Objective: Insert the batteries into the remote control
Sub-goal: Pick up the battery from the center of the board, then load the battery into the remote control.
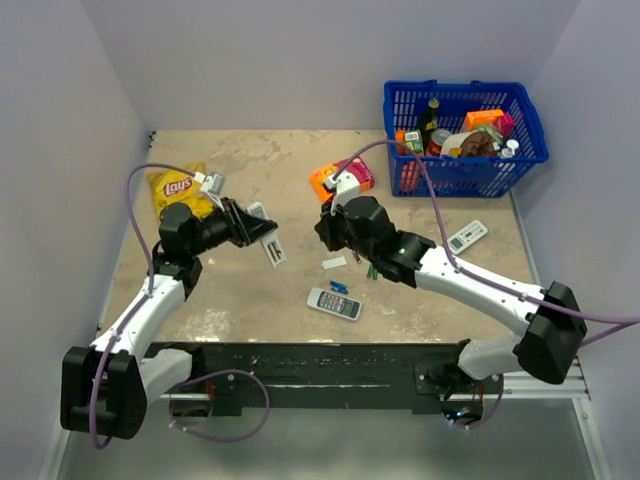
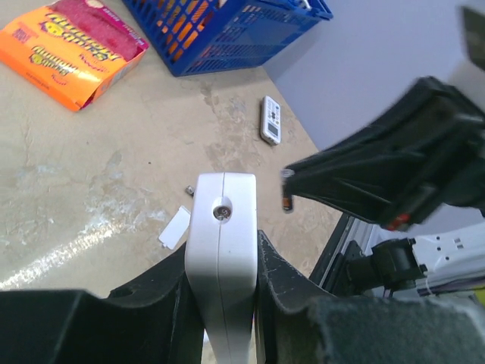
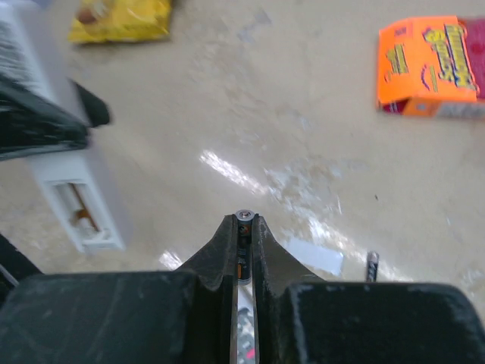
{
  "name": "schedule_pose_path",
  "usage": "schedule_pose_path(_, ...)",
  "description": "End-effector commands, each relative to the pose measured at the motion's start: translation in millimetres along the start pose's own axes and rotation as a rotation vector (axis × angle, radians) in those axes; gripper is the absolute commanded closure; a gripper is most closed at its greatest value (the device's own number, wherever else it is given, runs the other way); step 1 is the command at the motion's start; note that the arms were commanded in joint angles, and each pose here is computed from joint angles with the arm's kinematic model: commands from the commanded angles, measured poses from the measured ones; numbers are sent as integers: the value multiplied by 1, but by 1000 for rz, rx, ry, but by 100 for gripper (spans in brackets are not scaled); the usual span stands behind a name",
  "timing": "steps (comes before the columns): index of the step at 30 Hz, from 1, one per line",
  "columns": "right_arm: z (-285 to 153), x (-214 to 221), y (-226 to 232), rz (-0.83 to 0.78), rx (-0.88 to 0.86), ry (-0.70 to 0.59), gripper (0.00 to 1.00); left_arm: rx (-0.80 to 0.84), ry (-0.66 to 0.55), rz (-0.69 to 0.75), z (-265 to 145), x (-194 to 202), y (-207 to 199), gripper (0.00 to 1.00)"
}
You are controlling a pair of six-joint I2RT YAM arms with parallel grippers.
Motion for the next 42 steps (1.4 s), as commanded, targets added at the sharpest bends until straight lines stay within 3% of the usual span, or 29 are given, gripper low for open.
schedule_pose_path(1, -7, -44, 33, -34, -186, -273, 100, -92, -59, -128, 2, 1, 17, 100)
schedule_pose_path(6, -2, -42, 59, -106, -343, -334, 100, -95, -129, -220, -1, 16, 25, 100)
schedule_pose_path(10, 7, -40, 74, -157, -446, -387, 100, -67, -220, -215, -1, 5, 22, 100)
schedule_pose_path(25, 37, -22, 86, -215, -527, -437, 100, -29, -369, -260, 2, 3, 36, 100)
schedule_pose_path(42, 45, -9, 88, -200, -552, -408, 100, 14, -431, -216, -6, -6, 23, 100)
Point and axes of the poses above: each gripper's point midway between its finger pads, its own z axis out along the fingers, its own y axis along the line the jaws close on, x = y × z, the point moved 4 cm from there along -z, back along the fingers, and after that the axes turned 3 degrees about z, right-handed, at the moved point
